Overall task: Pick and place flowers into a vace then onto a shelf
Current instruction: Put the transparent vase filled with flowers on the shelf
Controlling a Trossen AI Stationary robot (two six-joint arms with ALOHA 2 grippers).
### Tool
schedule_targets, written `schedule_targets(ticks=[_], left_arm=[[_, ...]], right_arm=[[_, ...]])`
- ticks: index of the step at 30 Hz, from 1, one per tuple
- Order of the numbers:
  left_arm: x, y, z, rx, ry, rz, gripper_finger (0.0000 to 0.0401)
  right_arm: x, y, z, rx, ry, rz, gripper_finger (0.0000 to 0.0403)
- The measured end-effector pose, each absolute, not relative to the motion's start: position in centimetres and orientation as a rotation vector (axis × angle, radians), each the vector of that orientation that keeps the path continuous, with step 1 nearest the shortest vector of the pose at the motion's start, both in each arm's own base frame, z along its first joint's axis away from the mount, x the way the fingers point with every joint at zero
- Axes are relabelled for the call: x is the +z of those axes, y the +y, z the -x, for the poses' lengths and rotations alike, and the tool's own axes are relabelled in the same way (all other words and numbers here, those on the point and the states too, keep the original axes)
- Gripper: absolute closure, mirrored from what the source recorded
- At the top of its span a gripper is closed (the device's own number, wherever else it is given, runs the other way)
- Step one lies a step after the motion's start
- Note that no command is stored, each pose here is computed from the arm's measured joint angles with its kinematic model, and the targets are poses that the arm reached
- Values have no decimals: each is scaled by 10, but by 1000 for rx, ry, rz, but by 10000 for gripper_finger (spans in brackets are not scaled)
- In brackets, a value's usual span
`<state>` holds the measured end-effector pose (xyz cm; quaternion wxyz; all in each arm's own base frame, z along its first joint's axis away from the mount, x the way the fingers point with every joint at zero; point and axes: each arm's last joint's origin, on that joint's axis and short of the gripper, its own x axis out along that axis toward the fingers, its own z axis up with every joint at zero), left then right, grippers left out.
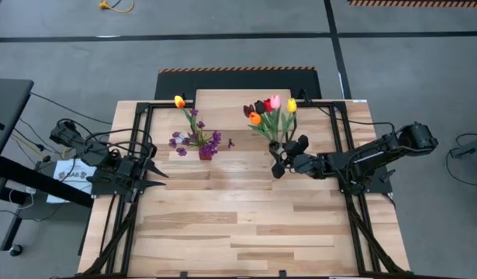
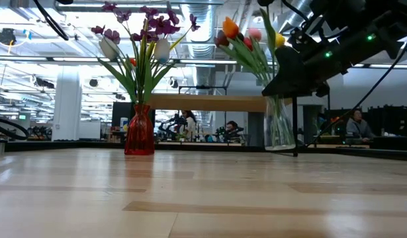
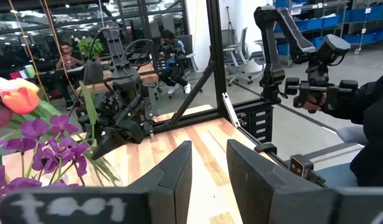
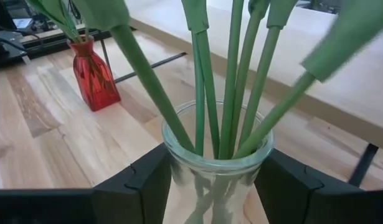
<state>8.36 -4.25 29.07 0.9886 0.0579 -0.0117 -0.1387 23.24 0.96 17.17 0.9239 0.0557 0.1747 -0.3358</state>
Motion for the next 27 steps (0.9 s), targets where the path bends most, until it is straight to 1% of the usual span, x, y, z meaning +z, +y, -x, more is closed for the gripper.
schedule_targets(ticks=[4,9,13,19,23,27], left_arm=[[291,-43,-84,-278,-24,-116,311],[291,-42,-84,-278,-25,-115,311],[291,-43,-84,-278,-26,-114,311],[291,-42,-84,-278,-26,-113,311],[291,-42,-84,-278,-26,-110,311],[291,-42,-84,-278,-26,-110,311]], right_arm=[[172,10,-233,-688,353,-115,226],[173,10,-233,-685,346,-113,225],[177,10,-232,-661,331,-129,211],[189,12,-228,-635,294,-120,226],[198,13,-224,-621,262,-113,226],[207,12,-219,-611,230,-109,215]])
